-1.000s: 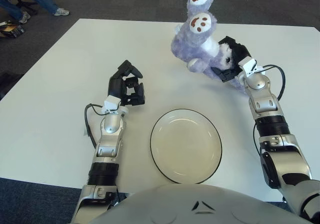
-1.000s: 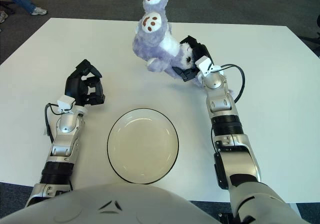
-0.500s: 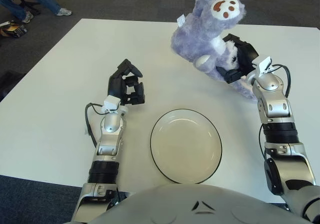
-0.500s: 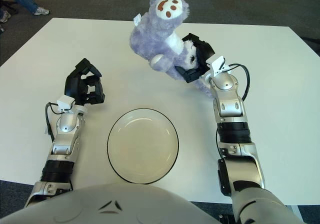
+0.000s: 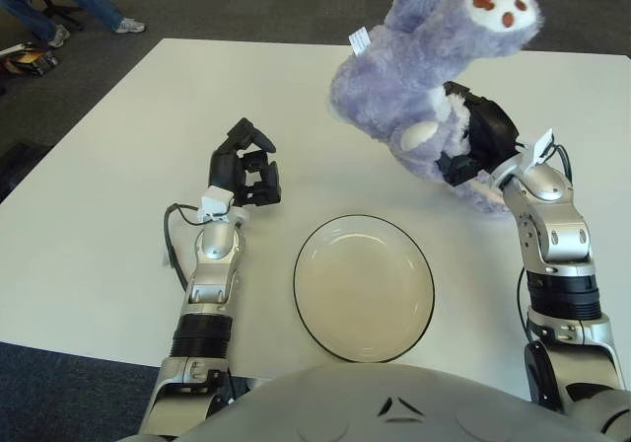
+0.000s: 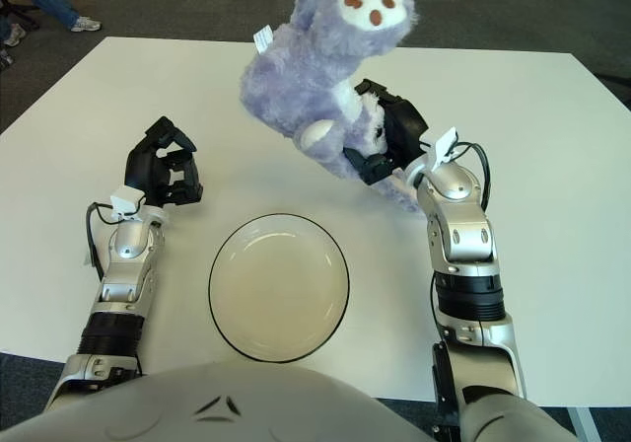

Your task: Put the doll into the plate.

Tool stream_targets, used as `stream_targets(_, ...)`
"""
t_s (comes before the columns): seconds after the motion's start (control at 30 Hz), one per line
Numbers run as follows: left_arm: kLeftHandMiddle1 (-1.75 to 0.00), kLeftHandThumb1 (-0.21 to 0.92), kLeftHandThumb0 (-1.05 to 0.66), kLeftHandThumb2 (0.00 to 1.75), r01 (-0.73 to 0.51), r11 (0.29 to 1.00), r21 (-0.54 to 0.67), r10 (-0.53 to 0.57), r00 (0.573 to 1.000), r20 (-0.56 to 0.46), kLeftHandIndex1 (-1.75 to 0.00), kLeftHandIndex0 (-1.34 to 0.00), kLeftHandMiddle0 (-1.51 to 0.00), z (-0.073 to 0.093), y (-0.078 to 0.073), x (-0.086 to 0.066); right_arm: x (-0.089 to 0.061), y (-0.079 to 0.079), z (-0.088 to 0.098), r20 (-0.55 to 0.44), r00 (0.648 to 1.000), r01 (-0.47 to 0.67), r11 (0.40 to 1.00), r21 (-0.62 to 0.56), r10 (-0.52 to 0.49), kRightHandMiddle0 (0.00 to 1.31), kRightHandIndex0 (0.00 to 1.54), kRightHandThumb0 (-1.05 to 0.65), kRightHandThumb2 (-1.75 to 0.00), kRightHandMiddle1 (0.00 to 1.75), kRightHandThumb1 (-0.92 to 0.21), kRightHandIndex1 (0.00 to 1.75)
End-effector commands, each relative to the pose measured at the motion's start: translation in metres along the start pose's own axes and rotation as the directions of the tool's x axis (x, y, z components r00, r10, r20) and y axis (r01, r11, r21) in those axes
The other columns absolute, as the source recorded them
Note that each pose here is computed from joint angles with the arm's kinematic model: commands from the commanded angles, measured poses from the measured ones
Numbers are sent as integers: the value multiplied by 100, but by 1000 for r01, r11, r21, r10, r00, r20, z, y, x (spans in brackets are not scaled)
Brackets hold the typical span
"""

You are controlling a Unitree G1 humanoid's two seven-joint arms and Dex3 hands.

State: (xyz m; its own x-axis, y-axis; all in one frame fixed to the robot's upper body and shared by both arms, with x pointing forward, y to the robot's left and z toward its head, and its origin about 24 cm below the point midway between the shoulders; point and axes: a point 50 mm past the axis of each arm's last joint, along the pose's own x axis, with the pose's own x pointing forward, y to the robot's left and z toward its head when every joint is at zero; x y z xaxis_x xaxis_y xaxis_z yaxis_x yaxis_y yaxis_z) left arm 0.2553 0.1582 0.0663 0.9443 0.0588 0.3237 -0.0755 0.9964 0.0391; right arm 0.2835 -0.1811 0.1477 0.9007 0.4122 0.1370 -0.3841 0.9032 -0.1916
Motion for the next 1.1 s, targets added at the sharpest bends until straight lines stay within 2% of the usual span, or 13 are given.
stream_targets(0.0,-175,32,-48,131,-31,999,11,33,975,-219,-175,-61,-129,-40,5,-36,-10,-6,3,-1,1000,-23,1000,-6,23,72,84,-1,-140,139,-11,162)
stream_targets(0.43,-175,32,-48,132,-36,999,5,36,971,-235,-175,-61,-130,-42,6,-35,-27,-5,-8,-52,987,-154,988,17,155,68,87,-1,-132,140,-15,152)
stream_targets(0.7,-175,32,-48,132,-26,1000,6,27,969,-247,-175,-61,-130,-44,6,-34,-39,4,-16,-55,962,-268,963,23,269,68,80,-1,-114,150,-27,128)
stream_targets(1.07,-175,31,-48,132,-27,1000,3,27,970,-244,-175,-62,-130,-43,6,-34,-46,8,-20,-47,917,-395,918,41,396,75,74,-1,-109,145,-30,129)
